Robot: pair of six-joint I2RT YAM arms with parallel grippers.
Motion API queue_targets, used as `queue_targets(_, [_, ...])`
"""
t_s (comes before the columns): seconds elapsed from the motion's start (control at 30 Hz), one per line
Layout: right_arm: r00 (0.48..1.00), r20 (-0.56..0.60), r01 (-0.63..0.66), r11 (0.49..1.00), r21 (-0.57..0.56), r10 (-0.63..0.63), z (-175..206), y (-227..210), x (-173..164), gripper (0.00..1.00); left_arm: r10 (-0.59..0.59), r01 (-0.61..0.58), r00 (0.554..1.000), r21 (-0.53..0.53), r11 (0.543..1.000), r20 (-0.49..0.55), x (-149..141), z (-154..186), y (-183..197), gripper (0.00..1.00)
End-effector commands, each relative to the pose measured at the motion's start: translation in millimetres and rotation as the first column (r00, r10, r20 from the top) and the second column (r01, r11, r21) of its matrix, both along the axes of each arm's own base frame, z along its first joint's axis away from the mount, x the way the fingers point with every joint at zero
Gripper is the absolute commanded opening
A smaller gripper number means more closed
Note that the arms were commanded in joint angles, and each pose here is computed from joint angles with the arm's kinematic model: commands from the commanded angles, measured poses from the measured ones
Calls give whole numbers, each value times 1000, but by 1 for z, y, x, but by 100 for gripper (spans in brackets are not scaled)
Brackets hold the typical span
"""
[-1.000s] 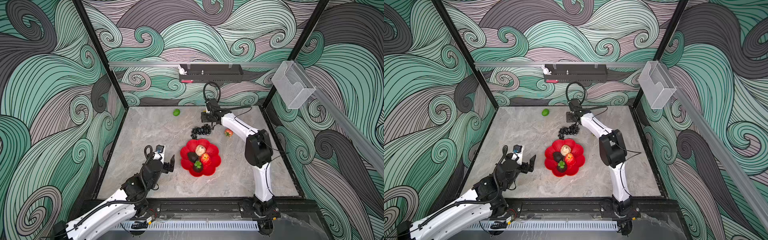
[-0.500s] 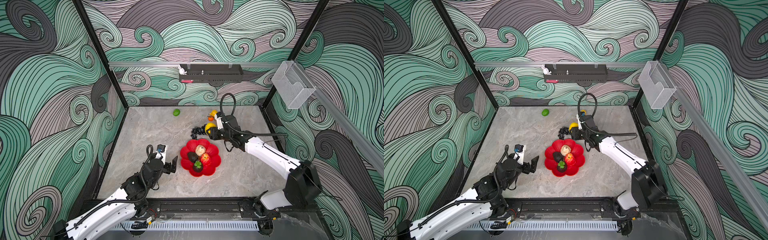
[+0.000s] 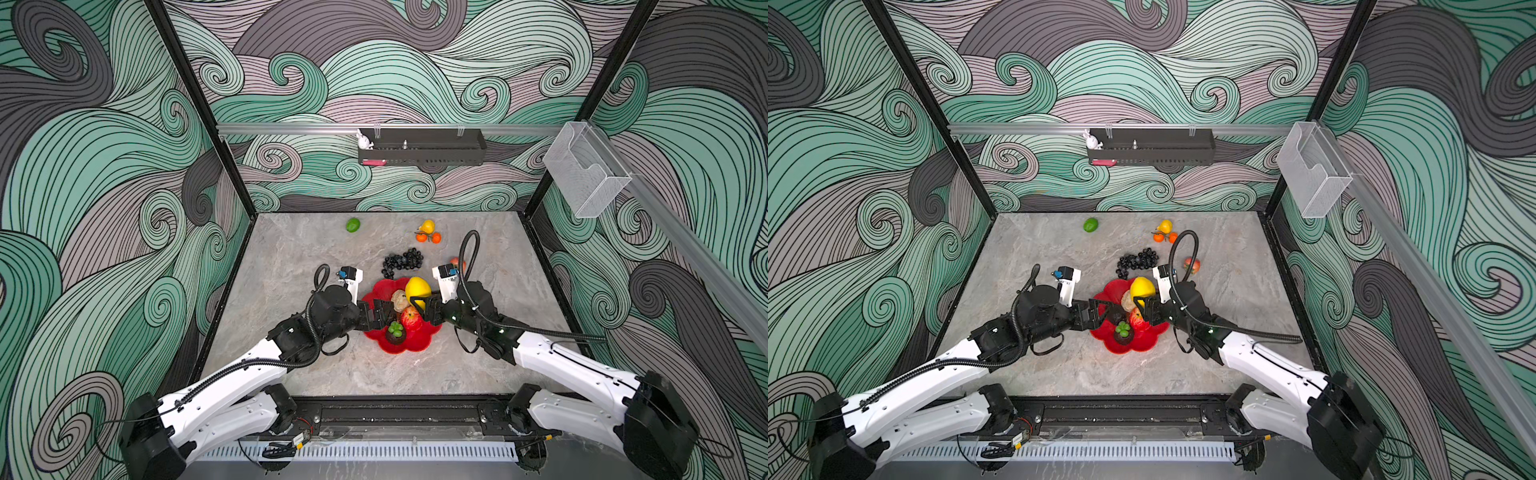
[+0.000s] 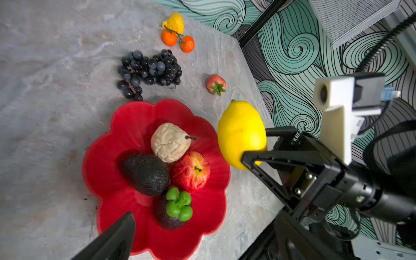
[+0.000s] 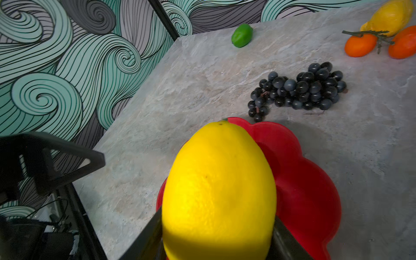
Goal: Arrange fruit in a fruit bowl
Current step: Place the fruit in the fruit bowl.
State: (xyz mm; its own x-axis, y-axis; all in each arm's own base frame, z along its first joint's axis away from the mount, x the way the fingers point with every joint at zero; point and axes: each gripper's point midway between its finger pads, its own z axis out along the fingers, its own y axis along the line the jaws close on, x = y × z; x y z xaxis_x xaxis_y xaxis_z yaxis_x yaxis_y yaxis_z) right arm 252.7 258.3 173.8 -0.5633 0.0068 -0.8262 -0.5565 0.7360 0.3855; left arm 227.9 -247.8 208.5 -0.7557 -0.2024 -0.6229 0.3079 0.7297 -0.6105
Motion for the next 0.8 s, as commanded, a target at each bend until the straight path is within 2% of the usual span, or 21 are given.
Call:
queue_targets(0.0, [989, 146, -28, 999, 38, 22, 22, 11, -7, 54, -66, 56, 996, -141, 988, -66, -5, 26, -24, 99])
queue_targets(0.23, [963, 250, -104, 994, 15, 97, 32, 27, -30, 54, -107, 83, 985, -170, 982, -137, -1, 19, -45, 98])
queue_targets(0.5, [954, 277, -127, 992, 26, 115, 34, 32, -40, 54, -104, 79, 983, -165, 983, -148, 2, 16, -49, 90])
queue_targets(0.77, [947, 294, -137, 990, 17, 126, 34, 37, -45, 54, -145, 113, 980, -213, 971, -138, 0, 22, -58, 82])
